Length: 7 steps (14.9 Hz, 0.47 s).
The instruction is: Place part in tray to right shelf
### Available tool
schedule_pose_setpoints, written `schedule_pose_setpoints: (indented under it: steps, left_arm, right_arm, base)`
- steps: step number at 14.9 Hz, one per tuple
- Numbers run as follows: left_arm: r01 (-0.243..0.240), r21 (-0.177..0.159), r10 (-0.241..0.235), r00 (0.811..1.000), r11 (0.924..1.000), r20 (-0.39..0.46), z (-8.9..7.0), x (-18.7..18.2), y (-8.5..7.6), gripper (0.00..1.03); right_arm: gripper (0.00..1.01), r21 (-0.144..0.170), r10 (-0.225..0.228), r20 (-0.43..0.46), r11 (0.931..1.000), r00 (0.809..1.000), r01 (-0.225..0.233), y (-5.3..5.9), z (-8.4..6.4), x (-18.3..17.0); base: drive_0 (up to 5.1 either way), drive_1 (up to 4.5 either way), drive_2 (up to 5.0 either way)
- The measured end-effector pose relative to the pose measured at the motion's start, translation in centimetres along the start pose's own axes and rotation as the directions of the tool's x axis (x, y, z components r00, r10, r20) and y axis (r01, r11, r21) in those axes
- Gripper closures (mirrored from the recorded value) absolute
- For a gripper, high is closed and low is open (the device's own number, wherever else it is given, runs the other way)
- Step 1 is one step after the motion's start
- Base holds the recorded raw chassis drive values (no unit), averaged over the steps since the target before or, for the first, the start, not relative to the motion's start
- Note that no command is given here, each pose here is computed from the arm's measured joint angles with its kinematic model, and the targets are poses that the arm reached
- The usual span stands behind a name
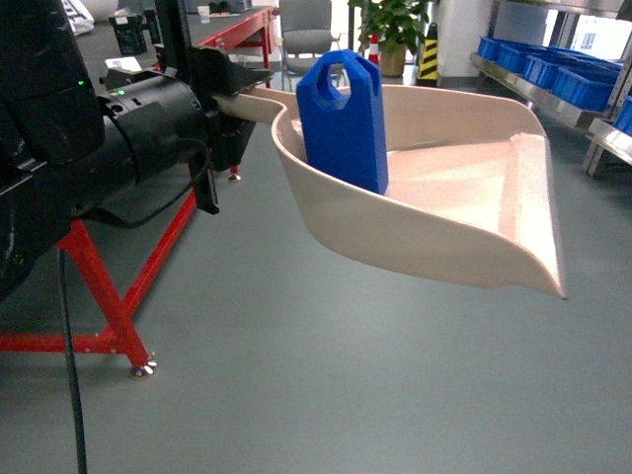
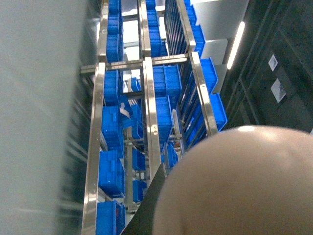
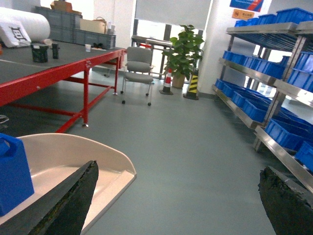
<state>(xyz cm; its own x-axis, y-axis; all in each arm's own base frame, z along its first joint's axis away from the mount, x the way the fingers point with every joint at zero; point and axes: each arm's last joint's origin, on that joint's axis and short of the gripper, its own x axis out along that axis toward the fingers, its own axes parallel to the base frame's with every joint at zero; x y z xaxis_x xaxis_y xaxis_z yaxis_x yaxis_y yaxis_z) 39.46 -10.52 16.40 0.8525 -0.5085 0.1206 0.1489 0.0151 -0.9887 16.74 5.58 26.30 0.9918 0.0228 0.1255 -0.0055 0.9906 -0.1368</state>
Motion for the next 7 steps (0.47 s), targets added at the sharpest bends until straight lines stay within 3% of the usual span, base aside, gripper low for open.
schedule_pose_setpoints:
  steps: [2, 7]
  left_arm:
    - [0.000, -0.003, 0.000, 1.000, 1.0000, -0.028, -0.57, 0.14, -0.01, 0.91]
    - [0.007, 0.002, -0.007, 1.000, 1.0000, -0.007, -0.02, -0.05, -0.06, 0.91]
  right_arm:
    - [0.03, 0.000, -0.004, 0.000, 1.0000, 1.000, 0.004, -0.08, -0.01, 0.03]
    - [0.03, 0.002, -0.004, 0.006, 1.0000, 1.000, 0.004, -0.12, 0.09, -0.03]
  base:
    - [5.1, -2.36, -2.4]
    - [5.1, -2.36, -2.4]
